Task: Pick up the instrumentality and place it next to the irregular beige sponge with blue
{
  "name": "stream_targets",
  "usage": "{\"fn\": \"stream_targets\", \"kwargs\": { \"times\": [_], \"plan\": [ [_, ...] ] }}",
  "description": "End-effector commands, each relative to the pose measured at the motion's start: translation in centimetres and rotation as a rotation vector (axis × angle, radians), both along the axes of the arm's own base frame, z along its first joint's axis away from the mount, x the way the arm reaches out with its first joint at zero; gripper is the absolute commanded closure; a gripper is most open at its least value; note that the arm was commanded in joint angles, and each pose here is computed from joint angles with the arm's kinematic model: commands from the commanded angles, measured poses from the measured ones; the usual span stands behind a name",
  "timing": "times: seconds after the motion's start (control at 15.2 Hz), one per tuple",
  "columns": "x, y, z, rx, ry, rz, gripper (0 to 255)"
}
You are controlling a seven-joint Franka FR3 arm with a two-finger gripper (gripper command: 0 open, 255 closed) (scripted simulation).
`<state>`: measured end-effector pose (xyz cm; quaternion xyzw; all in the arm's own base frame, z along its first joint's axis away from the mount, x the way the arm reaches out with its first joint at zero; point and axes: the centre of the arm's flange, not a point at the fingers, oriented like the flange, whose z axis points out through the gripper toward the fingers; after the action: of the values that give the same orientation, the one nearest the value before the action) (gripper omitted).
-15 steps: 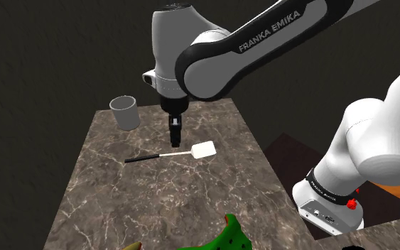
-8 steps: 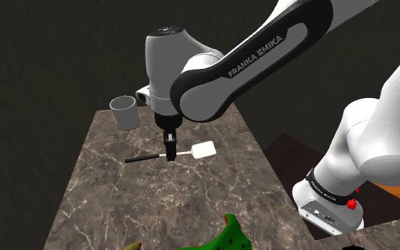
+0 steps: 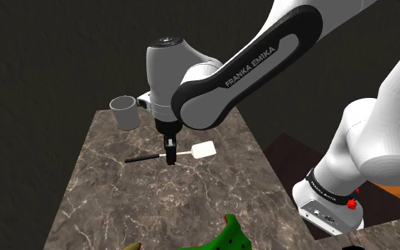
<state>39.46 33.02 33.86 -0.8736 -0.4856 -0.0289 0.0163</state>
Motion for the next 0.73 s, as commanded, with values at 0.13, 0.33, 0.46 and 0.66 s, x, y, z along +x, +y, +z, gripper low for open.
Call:
{"fn": "stream_targets", "kwargs": {
  "times": [0.13, 0.33, 0.46, 0.66],
  "plan": [
    [0.0, 0.0, -0.01, 0.0, 0.0, 0.0, 255],
    [0.0, 0.0, -0.01, 0.0, 0.0, 0.0, 255],
    [0.0, 0.0, -0.01, 0.0, 0.0, 0.0, 255],
    [0.0, 0.0, -0.01, 0.0, 0.0, 0.0, 255]
  ]
}}
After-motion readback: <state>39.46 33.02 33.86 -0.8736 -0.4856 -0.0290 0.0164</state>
